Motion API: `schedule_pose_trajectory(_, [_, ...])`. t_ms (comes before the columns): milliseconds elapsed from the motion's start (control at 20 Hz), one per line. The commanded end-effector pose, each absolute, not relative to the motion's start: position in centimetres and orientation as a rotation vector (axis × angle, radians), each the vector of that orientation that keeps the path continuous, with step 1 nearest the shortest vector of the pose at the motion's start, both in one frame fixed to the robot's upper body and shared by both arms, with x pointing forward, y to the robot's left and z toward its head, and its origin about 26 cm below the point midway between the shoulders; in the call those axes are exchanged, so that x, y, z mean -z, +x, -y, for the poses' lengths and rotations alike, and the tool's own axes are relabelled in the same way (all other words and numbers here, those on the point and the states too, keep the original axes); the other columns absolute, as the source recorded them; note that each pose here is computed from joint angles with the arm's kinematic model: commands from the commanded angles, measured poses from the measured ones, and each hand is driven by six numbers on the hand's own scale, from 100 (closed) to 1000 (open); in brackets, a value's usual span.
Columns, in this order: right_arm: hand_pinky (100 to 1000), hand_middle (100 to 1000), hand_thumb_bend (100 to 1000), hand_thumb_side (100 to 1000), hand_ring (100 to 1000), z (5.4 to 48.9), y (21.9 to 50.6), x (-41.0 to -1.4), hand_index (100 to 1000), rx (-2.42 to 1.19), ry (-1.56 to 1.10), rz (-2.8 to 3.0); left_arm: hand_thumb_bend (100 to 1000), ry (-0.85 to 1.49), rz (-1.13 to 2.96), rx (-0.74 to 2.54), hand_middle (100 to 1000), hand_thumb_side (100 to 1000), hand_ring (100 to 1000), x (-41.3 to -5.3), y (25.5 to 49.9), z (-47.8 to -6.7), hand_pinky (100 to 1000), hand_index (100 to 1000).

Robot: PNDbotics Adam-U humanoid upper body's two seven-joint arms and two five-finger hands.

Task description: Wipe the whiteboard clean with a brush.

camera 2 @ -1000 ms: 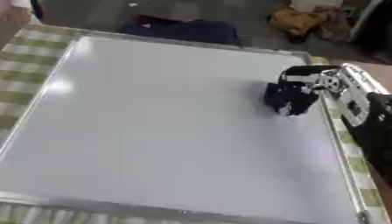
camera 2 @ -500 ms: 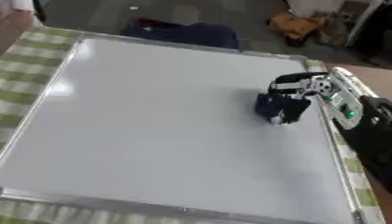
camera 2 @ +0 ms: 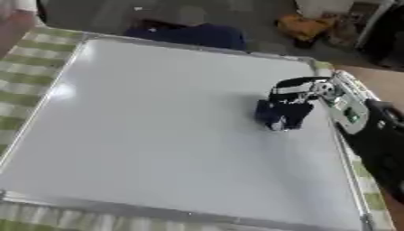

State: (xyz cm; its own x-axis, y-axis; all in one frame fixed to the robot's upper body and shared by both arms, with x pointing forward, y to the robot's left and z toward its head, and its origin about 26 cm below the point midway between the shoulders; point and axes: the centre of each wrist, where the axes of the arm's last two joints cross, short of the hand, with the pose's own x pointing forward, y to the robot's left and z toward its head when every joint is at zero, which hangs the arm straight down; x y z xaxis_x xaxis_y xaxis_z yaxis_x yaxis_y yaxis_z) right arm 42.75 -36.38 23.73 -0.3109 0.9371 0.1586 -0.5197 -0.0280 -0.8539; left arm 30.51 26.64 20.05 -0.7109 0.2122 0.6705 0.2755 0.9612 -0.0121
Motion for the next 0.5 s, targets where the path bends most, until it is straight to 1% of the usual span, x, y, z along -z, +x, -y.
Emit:
schedule_pose_trajectory(50, [506, 362, 100, 197, 574, 35.4, 42.4, -24.3, 361, -1.642, -0.541, 1.07, 135, -0.352, 2.402, 0.126, 545, 1000, 553, -20.6, 30.2, -26.5, 557, 401])
schedule_pose_trajectory(500, [493, 358, 100, 195, 562, 32.5, 41.6, -24.2, 354, -1.718, -0.466, 1.095, 136, -0.358, 2.397, 0.122, 546, 1000, 554, -20.5, 30.2, -26.5, 557, 402])
